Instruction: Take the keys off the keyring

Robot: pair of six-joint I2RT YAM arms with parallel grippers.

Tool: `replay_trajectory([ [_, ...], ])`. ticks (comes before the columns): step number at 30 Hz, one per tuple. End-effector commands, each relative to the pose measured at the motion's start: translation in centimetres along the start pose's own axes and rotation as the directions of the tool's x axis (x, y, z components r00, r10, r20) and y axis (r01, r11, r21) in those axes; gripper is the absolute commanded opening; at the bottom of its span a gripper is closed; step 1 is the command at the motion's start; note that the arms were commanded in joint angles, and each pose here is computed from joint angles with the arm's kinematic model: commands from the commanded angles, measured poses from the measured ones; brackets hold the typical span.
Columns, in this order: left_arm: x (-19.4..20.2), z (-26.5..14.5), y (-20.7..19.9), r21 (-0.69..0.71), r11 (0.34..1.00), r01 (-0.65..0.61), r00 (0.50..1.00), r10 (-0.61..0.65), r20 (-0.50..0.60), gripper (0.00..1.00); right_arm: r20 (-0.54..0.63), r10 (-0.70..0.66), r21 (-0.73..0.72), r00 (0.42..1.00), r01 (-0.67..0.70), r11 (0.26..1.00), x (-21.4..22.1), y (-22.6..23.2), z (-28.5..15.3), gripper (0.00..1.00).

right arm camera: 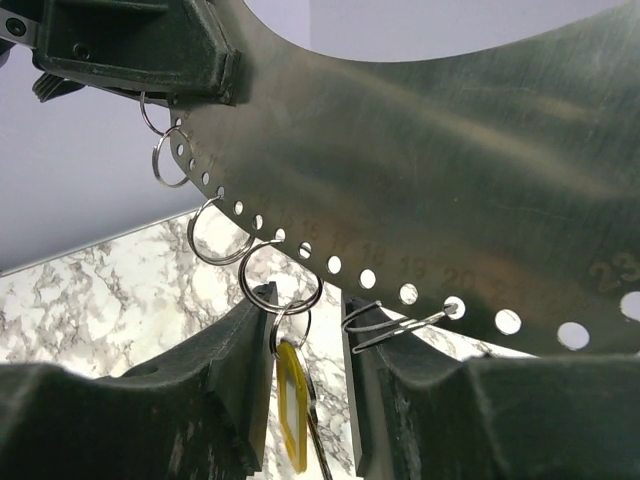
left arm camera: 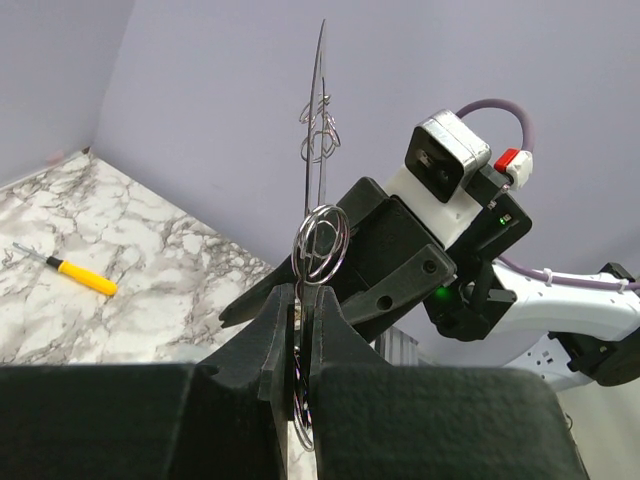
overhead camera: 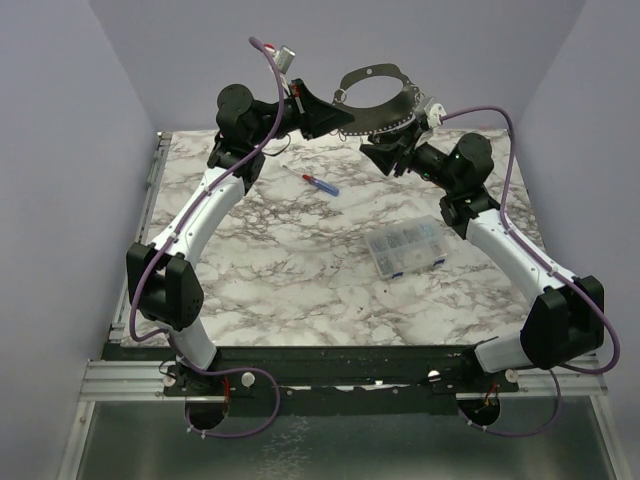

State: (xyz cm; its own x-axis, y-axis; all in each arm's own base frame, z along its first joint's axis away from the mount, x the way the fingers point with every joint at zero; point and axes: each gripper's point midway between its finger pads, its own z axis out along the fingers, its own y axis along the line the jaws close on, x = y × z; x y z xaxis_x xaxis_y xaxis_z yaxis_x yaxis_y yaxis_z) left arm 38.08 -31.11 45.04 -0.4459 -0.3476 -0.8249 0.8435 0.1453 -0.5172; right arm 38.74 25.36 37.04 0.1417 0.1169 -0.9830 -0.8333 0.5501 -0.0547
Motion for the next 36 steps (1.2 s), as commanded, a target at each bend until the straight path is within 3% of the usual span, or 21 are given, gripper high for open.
replay_trajectory([
  [1, -1.6, -0.2, -2.4, 0.035, 0.998, -0.046, 0.998, 0.045, 0.038, 0.0, 0.024, -0.018, 0.0, 1.0, 0.018, 1.0, -0.3, 0.0, 0.3, 0.38],
  [7, -1.6, -0.2, -2.4, 0.037, 0.998, -0.049, 0.998, 0.047, 0.037, 0.0, 0.014, -0.008, -0.052, 1.0, 0.009, 0.999, 0.2, 1.0, 0.1, 0.36],
  [14, -1.9, 0.0, -2.3, 0.036, 0.998, -0.054, 0.998, 0.053, 0.042, 0.0, -0.002, 0.024, -0.054, 1.0, -0.024, 0.998, 0.8, 1.1, 0.1, 0.52],
  [22, -1.9, 0.0, -2.2, 0.035, 0.998, -0.056, 0.998, 0.055, 0.043, 0.0, -0.009, 0.021, -0.066, 1.0, -0.022, 0.998, 1.2, 1.3, 0.0, 0.47],
  [26, -2.3, 0.1, -2.0, 0.017, 0.998, -0.06, 0.997, 0.059, 0.058, 0.0, -0.019, 0.033, -0.006, 0.999, -0.033, 0.999, 1.5, 0.3, 0.0, 0.72],
  [36, -2.4, 0.2, -1.0, -0.058, 0.998, -0.037, 0.996, 0.042, 0.082, 0.0, -0.02, -0.026, 0.214, 0.999, 0.03, 0.976, 1.7, -1.7, 0.1, 0.74],
])
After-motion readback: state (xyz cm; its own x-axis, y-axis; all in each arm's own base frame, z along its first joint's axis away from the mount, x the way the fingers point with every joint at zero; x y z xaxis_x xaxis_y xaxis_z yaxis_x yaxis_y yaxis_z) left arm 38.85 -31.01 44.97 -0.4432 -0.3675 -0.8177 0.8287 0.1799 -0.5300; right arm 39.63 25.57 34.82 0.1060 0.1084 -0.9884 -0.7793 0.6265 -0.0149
